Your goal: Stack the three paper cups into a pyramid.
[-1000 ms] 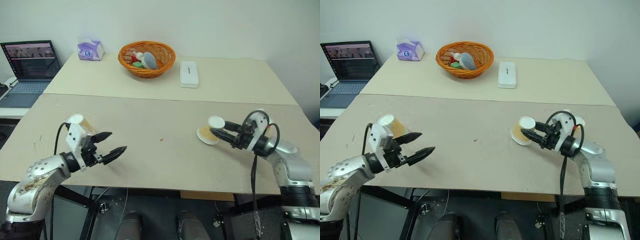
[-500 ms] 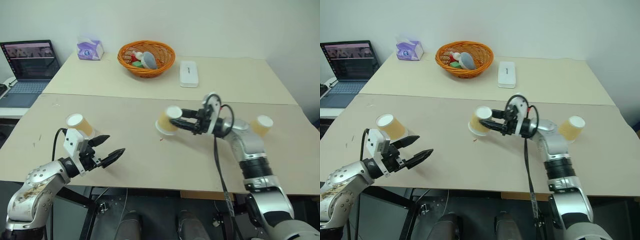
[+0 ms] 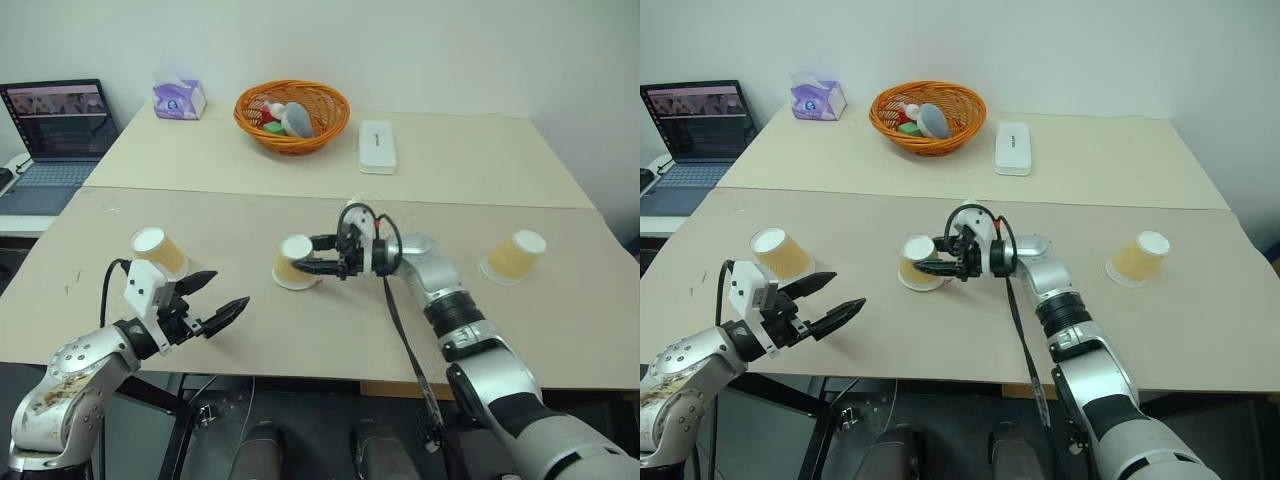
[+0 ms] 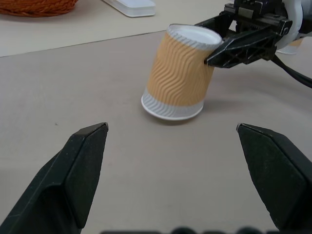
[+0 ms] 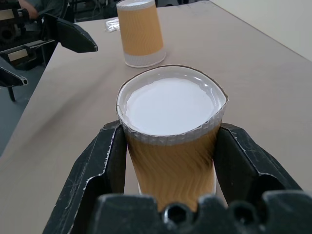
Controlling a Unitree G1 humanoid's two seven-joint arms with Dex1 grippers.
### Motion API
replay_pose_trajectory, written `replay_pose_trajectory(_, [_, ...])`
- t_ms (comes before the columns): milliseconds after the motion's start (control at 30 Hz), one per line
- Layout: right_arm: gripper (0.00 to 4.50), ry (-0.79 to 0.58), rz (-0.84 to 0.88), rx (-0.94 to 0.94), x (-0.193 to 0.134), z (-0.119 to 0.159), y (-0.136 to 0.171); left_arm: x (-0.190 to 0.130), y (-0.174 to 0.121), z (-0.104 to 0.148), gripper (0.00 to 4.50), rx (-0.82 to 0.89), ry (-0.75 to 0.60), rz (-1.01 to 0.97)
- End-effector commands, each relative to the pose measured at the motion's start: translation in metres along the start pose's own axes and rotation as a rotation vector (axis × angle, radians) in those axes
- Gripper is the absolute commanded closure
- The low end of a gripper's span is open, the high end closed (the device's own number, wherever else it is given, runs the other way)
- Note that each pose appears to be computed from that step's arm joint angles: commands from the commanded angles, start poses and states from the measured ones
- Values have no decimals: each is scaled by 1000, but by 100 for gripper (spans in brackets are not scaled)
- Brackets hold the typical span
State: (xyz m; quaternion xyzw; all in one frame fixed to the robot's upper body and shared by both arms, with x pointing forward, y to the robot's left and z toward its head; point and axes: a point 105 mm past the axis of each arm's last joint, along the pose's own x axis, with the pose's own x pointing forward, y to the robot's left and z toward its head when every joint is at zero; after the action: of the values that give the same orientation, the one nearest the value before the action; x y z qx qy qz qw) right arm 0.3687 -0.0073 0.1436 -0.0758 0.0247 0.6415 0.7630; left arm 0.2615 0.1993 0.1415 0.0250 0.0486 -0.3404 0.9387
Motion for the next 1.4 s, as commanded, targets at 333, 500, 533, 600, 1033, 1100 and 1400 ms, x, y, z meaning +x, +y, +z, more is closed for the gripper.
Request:
replay_pose_trajectory(333, [66,-9,-10,-66,6,10,-5,3,-4,9,0,18,-40,-11])
replay_pose_trajectory(500, [3,-39,-53,-25,1,16,-14,5,-5,8,0,13,-41,-18])
replay_pose_trajectory(533, [3,-63,-40,-19,-2,21,-13,5,-5,7,0,13,-39,-20])
replay_pose_trajectory(600, [3,-103,-36,10,-8,29,-14,7,-4,7,0,12,-38,-27])
replay_pose_trajectory(1033, [3,-146,-325,-19,-129,53,-15,20,-6,5,0,2,-36,-92])
replay_pose_trajectory(1100, [3,-165,-391,-17,-142,54,-12,21,-7,5,0,-2,-33,-103])
replay_pose_trajectory(1400, [3,-251,-635,-10,-194,73,0,29,-12,5,0,4,-24,-162])
